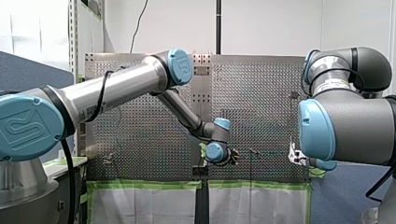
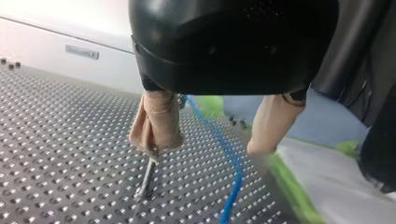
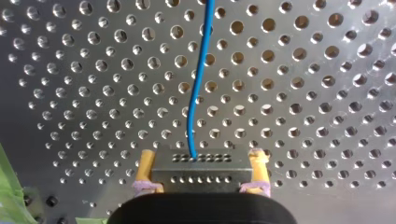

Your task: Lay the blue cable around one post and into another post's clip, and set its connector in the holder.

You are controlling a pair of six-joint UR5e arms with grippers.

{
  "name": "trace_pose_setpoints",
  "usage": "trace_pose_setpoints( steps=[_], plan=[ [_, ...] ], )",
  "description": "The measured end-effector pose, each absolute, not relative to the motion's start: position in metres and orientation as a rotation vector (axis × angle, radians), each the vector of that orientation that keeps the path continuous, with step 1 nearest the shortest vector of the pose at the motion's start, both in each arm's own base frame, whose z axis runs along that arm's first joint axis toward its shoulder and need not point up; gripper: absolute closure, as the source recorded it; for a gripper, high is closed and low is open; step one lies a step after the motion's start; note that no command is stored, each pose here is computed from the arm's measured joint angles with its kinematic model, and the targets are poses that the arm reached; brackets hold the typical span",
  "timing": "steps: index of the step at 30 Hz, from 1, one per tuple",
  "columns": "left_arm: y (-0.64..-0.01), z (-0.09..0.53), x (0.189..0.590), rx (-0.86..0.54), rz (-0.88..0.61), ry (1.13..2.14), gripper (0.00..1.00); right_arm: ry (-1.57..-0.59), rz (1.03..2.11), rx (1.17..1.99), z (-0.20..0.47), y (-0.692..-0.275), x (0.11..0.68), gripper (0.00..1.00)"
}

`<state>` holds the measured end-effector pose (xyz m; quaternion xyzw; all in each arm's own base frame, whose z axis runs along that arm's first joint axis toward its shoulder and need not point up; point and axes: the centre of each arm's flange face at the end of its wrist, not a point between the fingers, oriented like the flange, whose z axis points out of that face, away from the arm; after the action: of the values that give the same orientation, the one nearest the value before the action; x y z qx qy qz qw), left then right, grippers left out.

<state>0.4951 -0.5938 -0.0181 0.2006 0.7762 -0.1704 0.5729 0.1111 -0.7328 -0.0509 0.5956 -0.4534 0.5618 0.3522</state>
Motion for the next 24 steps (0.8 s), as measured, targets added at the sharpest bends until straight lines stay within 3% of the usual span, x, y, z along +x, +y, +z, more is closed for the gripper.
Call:
trace_pose_setpoints(
  steps=[24],
  plan=[
    [-0.604,0.01,0.469,0.505,-0.451,1.779,0.0,-1.179,1.455,1.543,-0.052,-0.732,0.112,1.0]
  ],
)
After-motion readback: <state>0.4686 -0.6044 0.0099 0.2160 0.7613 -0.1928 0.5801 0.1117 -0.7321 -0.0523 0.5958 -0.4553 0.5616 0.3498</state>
